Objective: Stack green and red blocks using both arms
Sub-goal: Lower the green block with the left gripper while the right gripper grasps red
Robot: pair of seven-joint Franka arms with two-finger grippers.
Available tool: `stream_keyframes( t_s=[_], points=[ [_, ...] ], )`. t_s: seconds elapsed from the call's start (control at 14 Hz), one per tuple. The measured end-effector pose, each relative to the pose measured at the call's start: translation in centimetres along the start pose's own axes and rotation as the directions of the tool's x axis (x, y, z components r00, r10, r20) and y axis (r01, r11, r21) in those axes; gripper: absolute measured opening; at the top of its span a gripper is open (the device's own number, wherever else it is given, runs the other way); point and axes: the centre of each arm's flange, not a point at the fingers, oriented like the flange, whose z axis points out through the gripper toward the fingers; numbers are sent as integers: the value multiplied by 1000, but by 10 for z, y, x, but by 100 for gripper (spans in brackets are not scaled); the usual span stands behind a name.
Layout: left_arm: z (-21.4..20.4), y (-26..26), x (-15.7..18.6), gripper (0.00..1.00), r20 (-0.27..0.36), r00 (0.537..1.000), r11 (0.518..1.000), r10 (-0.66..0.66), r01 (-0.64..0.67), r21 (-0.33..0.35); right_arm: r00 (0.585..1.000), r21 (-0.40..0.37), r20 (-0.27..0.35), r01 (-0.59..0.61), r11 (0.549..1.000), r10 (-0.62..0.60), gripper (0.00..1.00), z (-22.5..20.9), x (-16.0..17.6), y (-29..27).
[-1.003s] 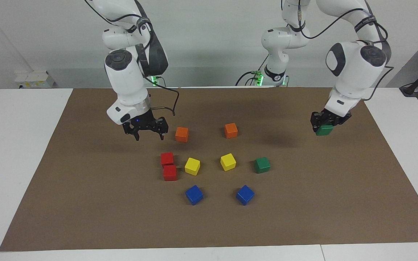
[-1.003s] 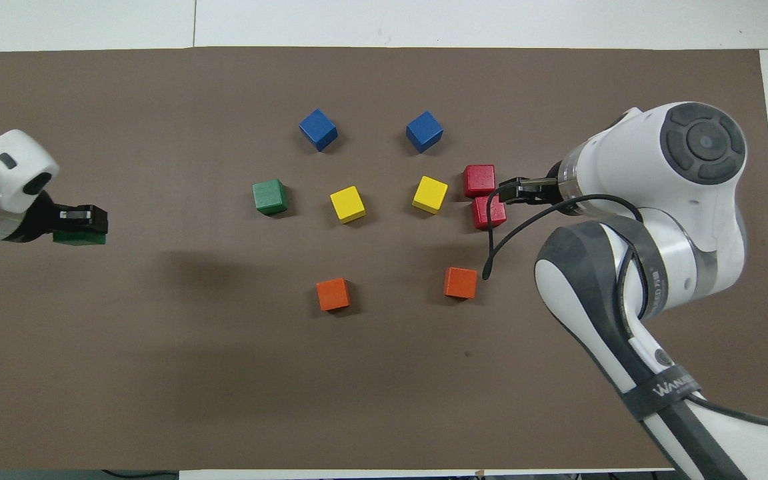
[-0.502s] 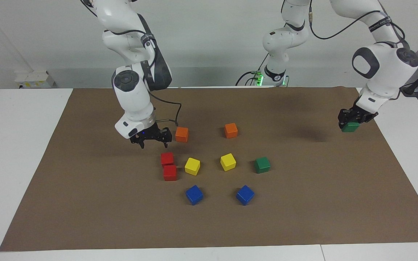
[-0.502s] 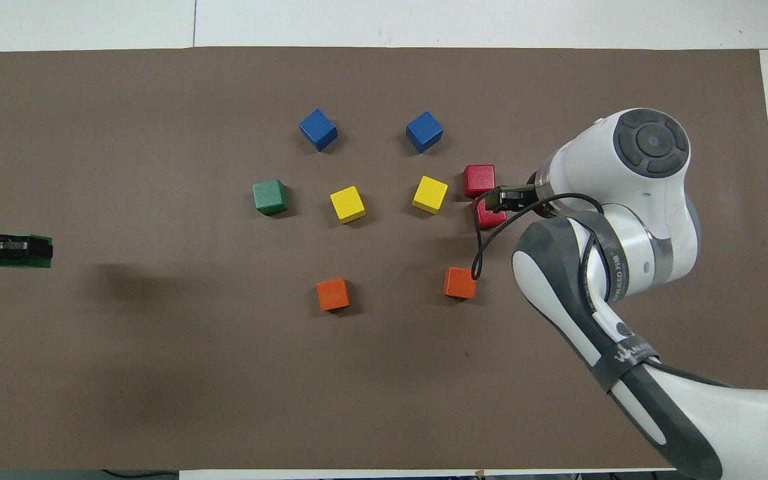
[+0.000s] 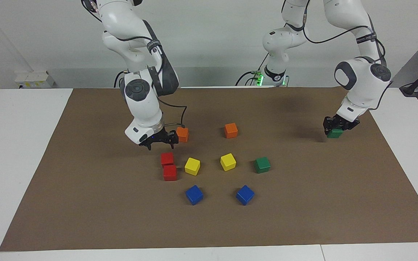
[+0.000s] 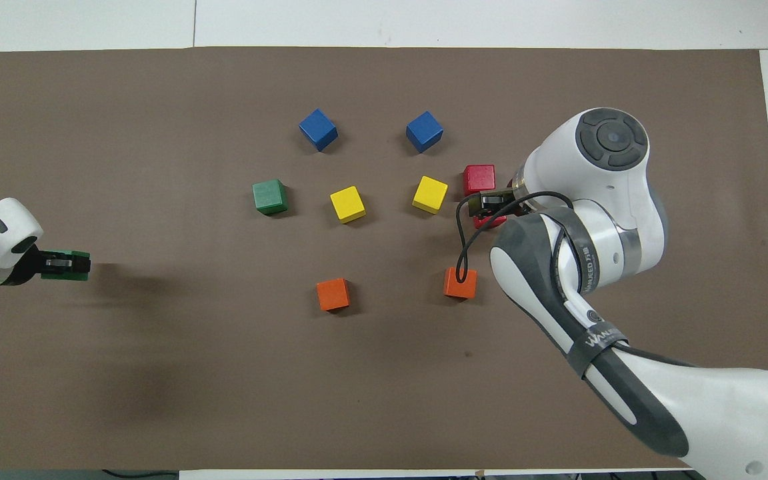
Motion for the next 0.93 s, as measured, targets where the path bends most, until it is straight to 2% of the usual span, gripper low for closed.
stream_keyframes(
  t_s=[0.5, 0.79, 0.86, 0.93],
  points=[
    [41, -2, -10, 55, 12, 1000, 1000, 4, -4, -7, 1000, 6, 9, 14, 1000, -14, 100, 28, 17, -14],
    [45, -3, -13, 55, 10, 1000, 999, -25, 25, -29, 1000, 6, 12, 14, 1000, -14, 100, 37, 19, -14],
    [45, -5, -13, 55, 10, 1000, 999, -28, 28, -30, 1000, 6, 10, 14, 1000, -14, 96, 38, 20, -14],
    [46, -5, -14, 55, 9, 999, 999, -31, 31, -30, 1000, 7, 9, 14, 1000, -14, 96, 41, 20, -14]
  ],
)
